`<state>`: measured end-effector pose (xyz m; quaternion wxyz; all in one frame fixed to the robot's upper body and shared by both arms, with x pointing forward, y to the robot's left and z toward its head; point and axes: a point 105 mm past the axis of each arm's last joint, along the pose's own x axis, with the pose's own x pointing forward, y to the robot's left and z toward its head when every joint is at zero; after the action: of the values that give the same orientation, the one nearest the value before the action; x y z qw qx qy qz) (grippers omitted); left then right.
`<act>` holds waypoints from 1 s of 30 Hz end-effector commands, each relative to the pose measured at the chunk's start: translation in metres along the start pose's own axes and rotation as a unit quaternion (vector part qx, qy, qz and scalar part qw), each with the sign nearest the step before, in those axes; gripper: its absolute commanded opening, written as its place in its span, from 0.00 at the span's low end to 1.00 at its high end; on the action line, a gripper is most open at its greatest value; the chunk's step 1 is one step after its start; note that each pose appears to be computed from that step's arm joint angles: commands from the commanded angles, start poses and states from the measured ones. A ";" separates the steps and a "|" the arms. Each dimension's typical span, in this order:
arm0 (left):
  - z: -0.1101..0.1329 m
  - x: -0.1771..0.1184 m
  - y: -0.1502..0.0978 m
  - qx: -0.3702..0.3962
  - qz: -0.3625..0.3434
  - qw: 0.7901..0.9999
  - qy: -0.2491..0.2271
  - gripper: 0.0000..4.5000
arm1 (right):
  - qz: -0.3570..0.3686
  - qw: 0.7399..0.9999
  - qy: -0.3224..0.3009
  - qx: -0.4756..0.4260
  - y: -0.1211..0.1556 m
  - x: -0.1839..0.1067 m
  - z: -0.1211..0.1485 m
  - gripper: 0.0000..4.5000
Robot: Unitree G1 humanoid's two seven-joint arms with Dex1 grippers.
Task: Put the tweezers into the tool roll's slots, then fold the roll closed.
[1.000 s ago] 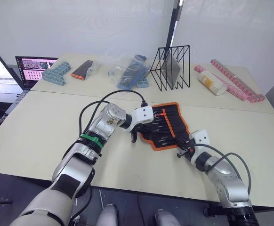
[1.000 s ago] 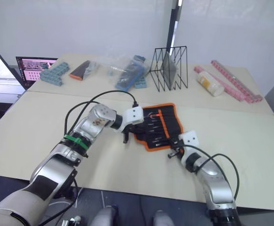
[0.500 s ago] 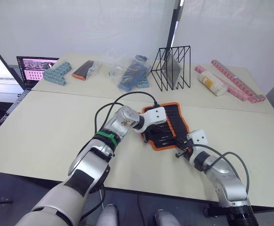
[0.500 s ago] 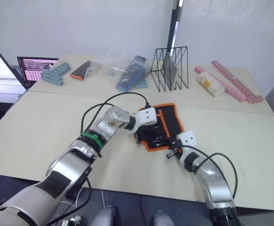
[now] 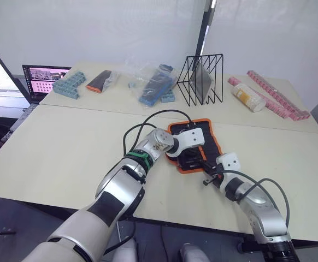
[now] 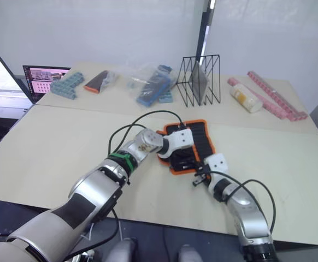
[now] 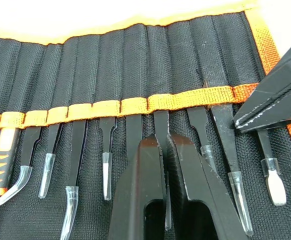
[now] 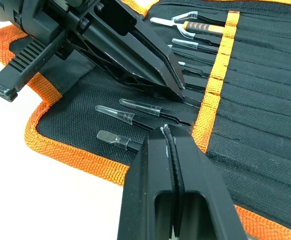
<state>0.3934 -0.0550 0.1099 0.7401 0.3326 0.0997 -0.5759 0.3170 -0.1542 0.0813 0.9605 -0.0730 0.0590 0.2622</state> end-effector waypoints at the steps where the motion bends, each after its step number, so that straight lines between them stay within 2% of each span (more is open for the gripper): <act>1: 0.012 -0.007 0.012 0.009 0.020 1.000 -0.020 0.16 | 0.007 1.000 0.025 0.010 0.004 0.001 -0.013 0.00; 4: 0.010 -0.017 0.021 -0.016 0.027 0.999 -0.031 0.35 | 0.013 1.000 0.024 0.009 0.005 0.004 -0.012 0.00; 7: 0.018 -0.034 0.031 -0.071 0.019 0.994 -0.077 0.57 | 0.016 1.000 0.024 0.007 0.005 0.005 -0.012 0.00; 11: 0.023 -0.060 0.037 -0.079 0.003 0.991 -0.109 0.87 | 0.022 0.999 0.023 0.003 0.005 0.005 -0.010 0.00; 13: 0.017 -0.081 0.044 -0.075 0.018 0.991 -0.111 1.00 | 0.029 0.999 0.015 -0.005 0.005 0.006 -0.003 0.00; 16: 0.005 -0.109 0.051 -0.062 0.046 0.992 -0.102 1.00 | 0.037 0.999 0.002 -0.017 0.004 0.006 0.009 0.00; 18: -0.008 -0.138 0.054 -0.072 0.061 0.990 -0.105 1.00 | 0.069 0.997 -0.019 -0.028 0.011 0.006 0.026 0.00; 20: -0.016 -0.159 0.051 -0.079 0.063 0.989 -0.112 1.00 | 0.097 0.994 -0.037 -0.029 0.021 0.007 0.039 0.00; 23: -0.046 -0.188 0.031 -0.095 0.059 0.989 -0.096 1.00 | 0.141 0.988 -0.048 -0.034 0.041 0.009 0.054 0.00; 26: -0.070 -0.207 0.014 -0.128 0.076 0.985 -0.084 1.00 | 0.166 0.984 -0.045 -0.037 0.056 0.011 0.060 0.17; 30: -0.087 -0.221 -0.007 -0.147 0.101 0.980 -0.089 1.00 | 0.182 0.981 -0.024 -0.059 0.070 0.017 0.056 0.49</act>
<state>0.3414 0.1735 0.1357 0.8358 0.1675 0.1318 -0.5060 0.2996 -0.0822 0.1160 0.8934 -0.1001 0.0518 0.4349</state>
